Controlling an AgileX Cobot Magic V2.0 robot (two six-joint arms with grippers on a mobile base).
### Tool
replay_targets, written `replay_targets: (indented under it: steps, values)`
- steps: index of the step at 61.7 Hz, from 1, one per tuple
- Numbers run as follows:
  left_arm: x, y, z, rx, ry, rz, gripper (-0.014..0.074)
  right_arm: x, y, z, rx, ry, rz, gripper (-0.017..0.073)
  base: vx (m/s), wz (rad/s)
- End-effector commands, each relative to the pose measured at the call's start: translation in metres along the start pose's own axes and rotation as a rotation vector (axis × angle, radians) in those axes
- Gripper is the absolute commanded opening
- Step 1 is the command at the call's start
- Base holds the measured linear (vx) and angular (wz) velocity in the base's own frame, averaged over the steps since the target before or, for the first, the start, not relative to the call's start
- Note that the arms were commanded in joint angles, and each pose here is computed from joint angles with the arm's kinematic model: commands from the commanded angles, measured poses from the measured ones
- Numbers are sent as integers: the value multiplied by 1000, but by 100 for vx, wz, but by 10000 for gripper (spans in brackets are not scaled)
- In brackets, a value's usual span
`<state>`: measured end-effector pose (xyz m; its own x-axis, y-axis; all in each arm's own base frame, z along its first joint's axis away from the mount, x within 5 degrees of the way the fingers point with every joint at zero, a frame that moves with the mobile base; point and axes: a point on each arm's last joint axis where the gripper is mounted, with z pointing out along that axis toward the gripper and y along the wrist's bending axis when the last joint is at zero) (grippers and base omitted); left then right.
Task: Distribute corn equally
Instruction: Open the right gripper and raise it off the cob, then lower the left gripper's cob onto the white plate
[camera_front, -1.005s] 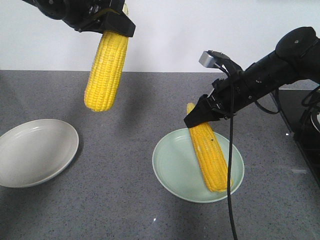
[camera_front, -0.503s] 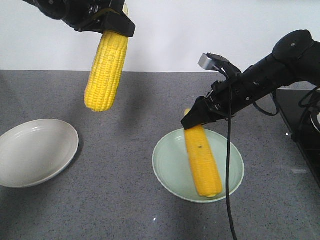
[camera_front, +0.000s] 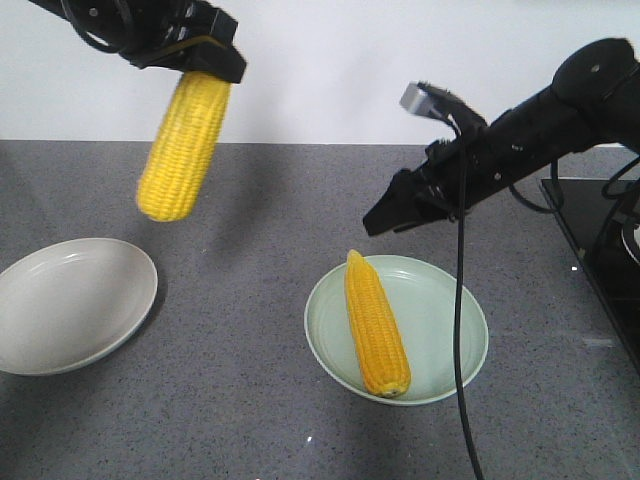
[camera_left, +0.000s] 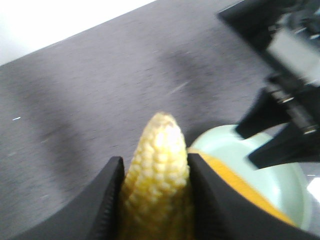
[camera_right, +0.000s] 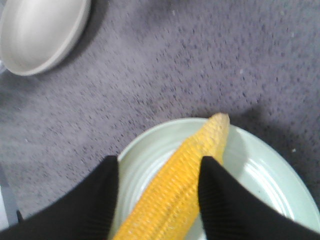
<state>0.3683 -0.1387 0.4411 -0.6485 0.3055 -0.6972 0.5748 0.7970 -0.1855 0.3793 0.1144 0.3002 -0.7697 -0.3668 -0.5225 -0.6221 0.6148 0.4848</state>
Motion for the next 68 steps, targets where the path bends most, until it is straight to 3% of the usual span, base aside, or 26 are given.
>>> replay_targets:
  steps: [1,11,21,37,44,51,68]
  values:
    - [-5,-1,-32,-128,-68,7,-6,-13,42,-41,-70,-98,-65,215,0,0]
    - [-2,16,-36,-319,-39,-7,-6,-18,67,-67,-64,-179,-146,-19,0,0]
    - [6,36,-33,-453,18,-8,-6,-15,87,-86,-46,-215,-193,-10,0,0]
    - [54,89,1,-475,223,-153,-6,-8,104,-105,18,-233,-289,-10,0,0]
    - [78,107,14,-472,297,-218,-6,-7,105,-107,29,-226,-296,-10,0,0]
    - [95,115,24,-465,346,-248,-6,-6,105,-107,30,-224,-295,-10,0,0]
    - [101,117,35,-443,329,-260,-6,-6,105,-107,29,-225,-295,-10,0,0]
